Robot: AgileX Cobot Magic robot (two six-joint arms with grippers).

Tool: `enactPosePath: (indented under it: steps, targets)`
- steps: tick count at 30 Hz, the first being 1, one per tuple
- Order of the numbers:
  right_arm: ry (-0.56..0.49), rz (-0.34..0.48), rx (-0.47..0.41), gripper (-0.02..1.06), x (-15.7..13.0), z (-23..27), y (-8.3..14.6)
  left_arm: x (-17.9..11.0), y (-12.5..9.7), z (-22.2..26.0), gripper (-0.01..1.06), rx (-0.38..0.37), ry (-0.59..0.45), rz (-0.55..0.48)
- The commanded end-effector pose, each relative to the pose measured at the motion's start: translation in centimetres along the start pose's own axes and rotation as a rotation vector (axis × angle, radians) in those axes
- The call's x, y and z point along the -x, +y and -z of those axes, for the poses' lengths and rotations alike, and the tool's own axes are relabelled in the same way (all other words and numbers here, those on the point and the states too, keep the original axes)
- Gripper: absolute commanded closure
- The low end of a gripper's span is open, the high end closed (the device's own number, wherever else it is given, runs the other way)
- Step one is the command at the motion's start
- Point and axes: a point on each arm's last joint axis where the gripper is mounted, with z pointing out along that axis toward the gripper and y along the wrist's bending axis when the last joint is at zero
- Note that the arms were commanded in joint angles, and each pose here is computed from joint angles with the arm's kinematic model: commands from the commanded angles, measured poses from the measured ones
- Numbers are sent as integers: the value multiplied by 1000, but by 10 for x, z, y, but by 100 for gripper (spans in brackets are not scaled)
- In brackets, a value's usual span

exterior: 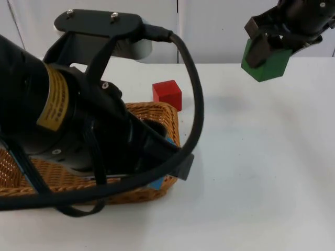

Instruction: Pick up one cube with each hand and place exactly two cubes into the same basket, leaving the remaining cube outside.

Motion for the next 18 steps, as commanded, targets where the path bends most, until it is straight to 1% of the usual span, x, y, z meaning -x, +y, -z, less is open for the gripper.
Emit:
enactPosePath:
  steps: [1,7,10,11,13,15,16,17,18]
  targets:
    - [-17,17,4,105,3,8,4,2,0,3,105,3,-13,-22]
    - [-17,15,5,105,3,8,4,2,0,3,105,9,-12,-30]
    - [-17,23,11,105,3,8,9,2,3,3,105,32,-19,-82]
    - [-17,23,11,105,3,8,9,2,3,3,105,32,-19,-82]
    - [-15,43,19,105,3,7,16,2,4,3,105,49,-13,-99]
    - [-15,102,31,105,4,5,27,1,6,3,105,65,-7,-115]
    - [-19,133,38,105,5,4,35,2,8,3,105,70,-7,-108]
    - [-19,133,38,105,5,4,35,2,8,3,105,70,-7,-108]
    - [-27,153,44,105,5,3,43,3,12,2,105,80,-8,-90]
